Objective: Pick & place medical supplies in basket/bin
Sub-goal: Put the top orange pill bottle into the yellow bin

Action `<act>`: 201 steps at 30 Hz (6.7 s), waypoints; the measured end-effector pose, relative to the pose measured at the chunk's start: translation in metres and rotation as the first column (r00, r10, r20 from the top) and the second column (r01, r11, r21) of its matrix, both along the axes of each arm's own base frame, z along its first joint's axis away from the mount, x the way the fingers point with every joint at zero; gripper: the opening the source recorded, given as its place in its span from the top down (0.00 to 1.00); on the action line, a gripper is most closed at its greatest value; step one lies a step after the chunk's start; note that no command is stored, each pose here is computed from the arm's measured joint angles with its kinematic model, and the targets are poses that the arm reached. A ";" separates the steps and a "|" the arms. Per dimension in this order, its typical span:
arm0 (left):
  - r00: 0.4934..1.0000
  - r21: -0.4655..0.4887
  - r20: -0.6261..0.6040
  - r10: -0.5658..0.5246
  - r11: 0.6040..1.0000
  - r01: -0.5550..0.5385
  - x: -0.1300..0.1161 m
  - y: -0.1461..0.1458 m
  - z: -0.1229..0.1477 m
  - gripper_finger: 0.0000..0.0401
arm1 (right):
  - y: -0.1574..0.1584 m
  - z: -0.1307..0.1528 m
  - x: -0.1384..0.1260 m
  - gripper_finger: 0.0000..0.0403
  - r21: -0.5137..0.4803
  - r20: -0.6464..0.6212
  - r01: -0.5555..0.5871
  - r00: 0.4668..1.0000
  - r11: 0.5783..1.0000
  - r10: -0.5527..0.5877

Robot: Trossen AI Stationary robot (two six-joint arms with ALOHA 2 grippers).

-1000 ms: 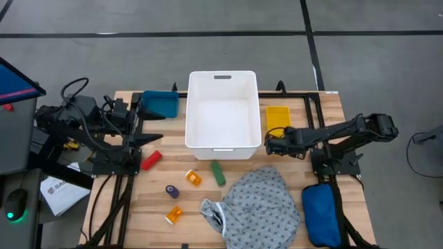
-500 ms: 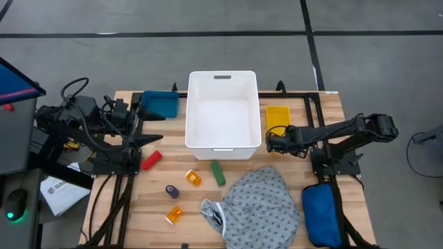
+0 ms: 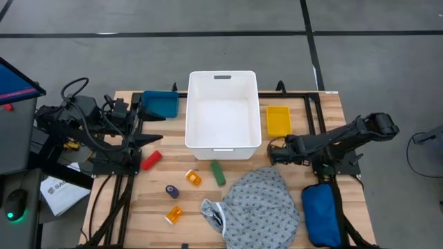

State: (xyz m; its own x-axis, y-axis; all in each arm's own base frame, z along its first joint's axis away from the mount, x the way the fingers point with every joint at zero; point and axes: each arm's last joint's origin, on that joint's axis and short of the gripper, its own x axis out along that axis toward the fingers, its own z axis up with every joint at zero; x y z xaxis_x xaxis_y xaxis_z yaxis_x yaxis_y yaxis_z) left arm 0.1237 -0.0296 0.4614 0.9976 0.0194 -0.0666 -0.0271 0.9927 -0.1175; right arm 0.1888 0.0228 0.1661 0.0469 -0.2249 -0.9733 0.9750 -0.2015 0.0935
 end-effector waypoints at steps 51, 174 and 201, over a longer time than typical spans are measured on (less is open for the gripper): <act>0.989 -0.007 -0.127 -0.074 0.997 0.073 0.053 -0.020 -0.019 0.32 | 0.037 0.016 0.008 0.35 0.171 -0.320 -0.871 -0.491 -0.460 0.810; 0.989 -0.081 -0.105 -0.102 0.992 0.094 0.051 -0.026 -0.017 0.32 | -0.140 0.082 0.009 0.55 -0.335 -0.365 -0.713 0.701 0.616 0.613; 0.990 -0.080 -0.106 -0.094 0.993 0.086 0.051 -0.026 -0.017 0.32 | -0.164 0.038 0.001 0.50 -0.484 -0.108 -0.368 0.926 0.794 0.363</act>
State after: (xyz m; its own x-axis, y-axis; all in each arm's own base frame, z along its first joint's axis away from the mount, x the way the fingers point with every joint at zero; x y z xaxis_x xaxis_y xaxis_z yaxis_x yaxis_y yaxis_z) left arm 0.1747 -0.0551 0.4444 0.9816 -0.0796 -0.1734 0.0454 0.9801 -0.1932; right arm 0.1899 -0.1415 0.2045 0.2134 -0.6362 -0.7414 0.9682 0.2392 0.0734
